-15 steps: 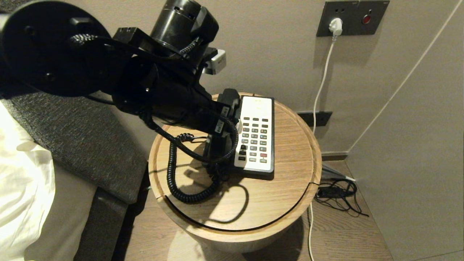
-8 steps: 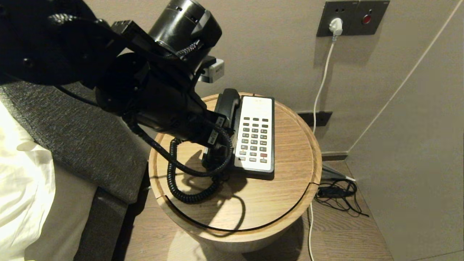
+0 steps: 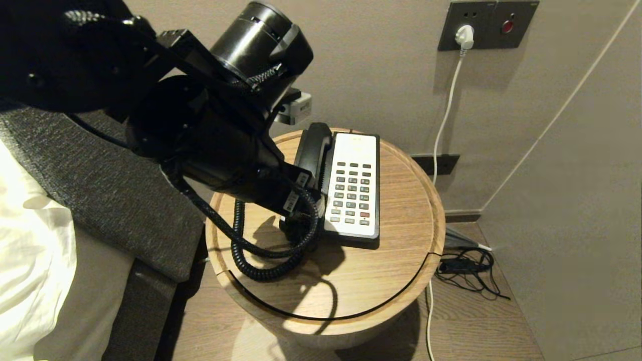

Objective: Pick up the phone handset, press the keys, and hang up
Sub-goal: Pick up the desk phone handset

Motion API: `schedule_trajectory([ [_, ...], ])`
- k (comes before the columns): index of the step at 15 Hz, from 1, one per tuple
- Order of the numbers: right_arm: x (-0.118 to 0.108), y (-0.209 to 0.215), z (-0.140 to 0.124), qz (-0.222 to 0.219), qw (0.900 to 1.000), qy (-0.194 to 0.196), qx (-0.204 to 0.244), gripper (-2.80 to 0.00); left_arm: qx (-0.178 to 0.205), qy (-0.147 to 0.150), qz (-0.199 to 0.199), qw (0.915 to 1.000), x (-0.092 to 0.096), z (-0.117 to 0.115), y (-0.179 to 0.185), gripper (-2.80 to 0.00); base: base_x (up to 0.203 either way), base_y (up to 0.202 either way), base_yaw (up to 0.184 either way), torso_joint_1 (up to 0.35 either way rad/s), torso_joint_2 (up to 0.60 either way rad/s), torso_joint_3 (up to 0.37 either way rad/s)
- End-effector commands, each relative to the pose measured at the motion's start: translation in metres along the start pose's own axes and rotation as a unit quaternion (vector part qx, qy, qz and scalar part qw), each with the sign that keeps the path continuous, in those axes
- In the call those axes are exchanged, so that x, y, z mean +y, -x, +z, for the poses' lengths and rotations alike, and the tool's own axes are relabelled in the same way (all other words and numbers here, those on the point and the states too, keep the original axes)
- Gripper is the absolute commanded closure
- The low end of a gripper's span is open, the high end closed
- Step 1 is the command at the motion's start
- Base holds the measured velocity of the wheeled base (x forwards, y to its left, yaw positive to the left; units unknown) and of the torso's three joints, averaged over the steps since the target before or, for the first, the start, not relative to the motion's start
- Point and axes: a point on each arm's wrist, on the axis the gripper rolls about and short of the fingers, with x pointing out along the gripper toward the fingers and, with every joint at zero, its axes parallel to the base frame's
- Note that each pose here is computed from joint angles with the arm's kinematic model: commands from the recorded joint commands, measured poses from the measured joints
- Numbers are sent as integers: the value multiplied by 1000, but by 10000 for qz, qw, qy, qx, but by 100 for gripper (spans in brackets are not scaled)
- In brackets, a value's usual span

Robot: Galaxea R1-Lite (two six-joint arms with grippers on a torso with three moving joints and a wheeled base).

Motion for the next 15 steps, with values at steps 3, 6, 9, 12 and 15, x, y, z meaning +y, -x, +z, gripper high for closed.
schedule_trajectory([
  [3, 0, 0, 0, 2, 10000, 1, 1, 0, 154, -60, 12, 9999, -5, 2, -14, 0, 0, 0, 0, 0, 0, 0],
  [6, 0, 0, 0, 2, 10000, 1, 1, 0, 20, 8, 44, 10000, -6, 7, -21, 0, 0, 0, 0, 0, 0, 0],
  [9, 0, 0, 0, 2, 10000, 1, 1, 0, -212, 76, 74, 9997, -5, 11, -18, 0, 0, 0, 0, 0, 0, 0],
  [12, 0, 0, 0, 2, 10000, 1, 1, 0, -177, 64, 74, 9998, -5, 10, -16, 0, 0, 0, 0, 0, 0, 0],
  [15, 0, 0, 0, 2, 10000, 1, 1, 0, -204, 88, 95, 9997, -6, 10, -16, 0, 0, 0, 0, 0, 0, 0],
])
